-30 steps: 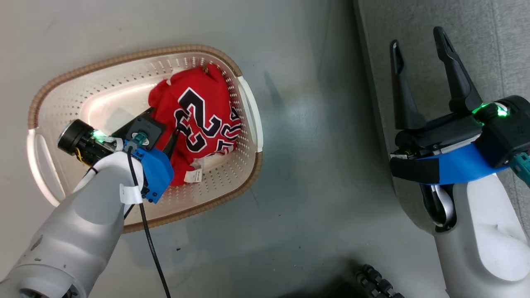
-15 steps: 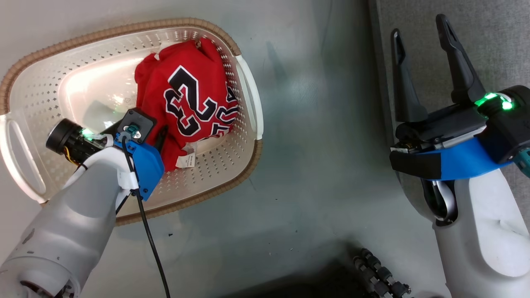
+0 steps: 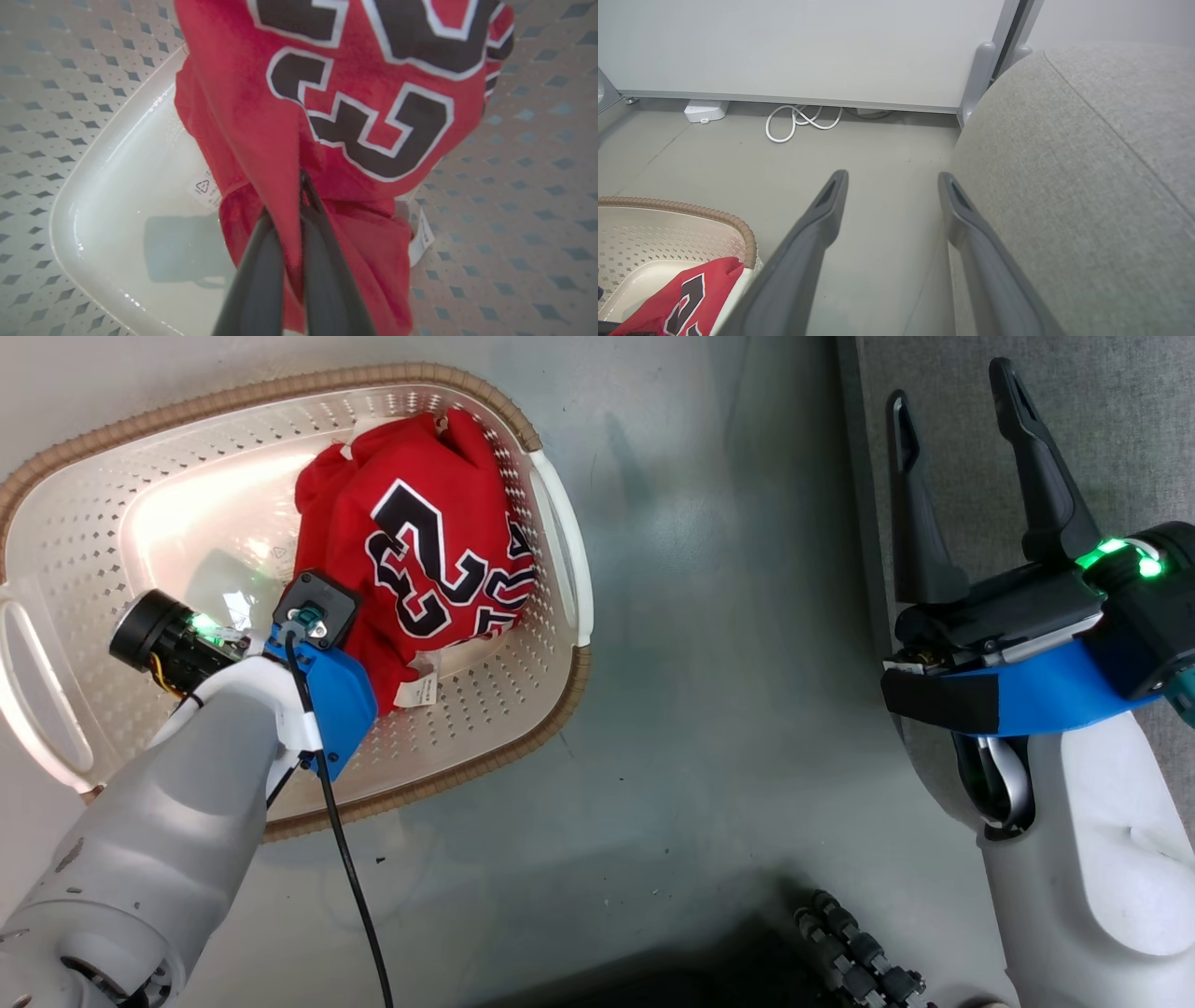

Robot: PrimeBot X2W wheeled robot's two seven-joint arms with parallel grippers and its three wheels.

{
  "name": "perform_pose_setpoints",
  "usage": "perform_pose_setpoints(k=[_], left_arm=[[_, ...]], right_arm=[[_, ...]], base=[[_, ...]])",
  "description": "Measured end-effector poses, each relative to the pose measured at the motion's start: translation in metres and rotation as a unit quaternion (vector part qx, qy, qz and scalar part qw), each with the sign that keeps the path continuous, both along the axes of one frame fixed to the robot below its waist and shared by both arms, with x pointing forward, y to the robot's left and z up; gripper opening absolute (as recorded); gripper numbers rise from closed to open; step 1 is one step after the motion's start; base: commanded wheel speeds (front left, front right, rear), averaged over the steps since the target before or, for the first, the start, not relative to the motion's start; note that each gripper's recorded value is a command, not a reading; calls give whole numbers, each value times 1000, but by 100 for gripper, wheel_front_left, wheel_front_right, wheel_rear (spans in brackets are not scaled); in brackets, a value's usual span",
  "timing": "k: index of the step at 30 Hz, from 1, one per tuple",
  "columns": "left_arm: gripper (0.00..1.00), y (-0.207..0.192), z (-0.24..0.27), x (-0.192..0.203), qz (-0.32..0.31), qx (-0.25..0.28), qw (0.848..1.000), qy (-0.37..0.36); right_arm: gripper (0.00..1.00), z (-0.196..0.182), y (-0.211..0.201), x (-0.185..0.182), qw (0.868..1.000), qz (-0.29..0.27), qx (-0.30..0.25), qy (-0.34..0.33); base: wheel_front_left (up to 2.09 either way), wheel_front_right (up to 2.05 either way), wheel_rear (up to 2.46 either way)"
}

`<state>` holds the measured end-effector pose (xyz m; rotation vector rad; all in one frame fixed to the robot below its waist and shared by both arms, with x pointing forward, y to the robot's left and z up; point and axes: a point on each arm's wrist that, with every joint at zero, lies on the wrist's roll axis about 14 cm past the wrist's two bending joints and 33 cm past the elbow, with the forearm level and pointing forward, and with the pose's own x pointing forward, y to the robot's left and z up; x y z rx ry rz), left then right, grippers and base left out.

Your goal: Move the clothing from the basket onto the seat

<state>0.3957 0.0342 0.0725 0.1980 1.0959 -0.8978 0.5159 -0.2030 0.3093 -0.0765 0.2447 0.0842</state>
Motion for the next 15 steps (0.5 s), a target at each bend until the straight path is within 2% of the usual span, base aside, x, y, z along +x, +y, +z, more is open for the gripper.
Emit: perform_pose_setpoints(k=[4,15], left_arm=[[0,-1,4,3,10,-3,1000,0],[0,-22,49,16,31,-59,997,-40]], right_arm=[[100,3,0,2,1000,0,0,-4],[100,20,10,9,1000,10,9,-27]], base=[[0,0,0],[0,0,0]])
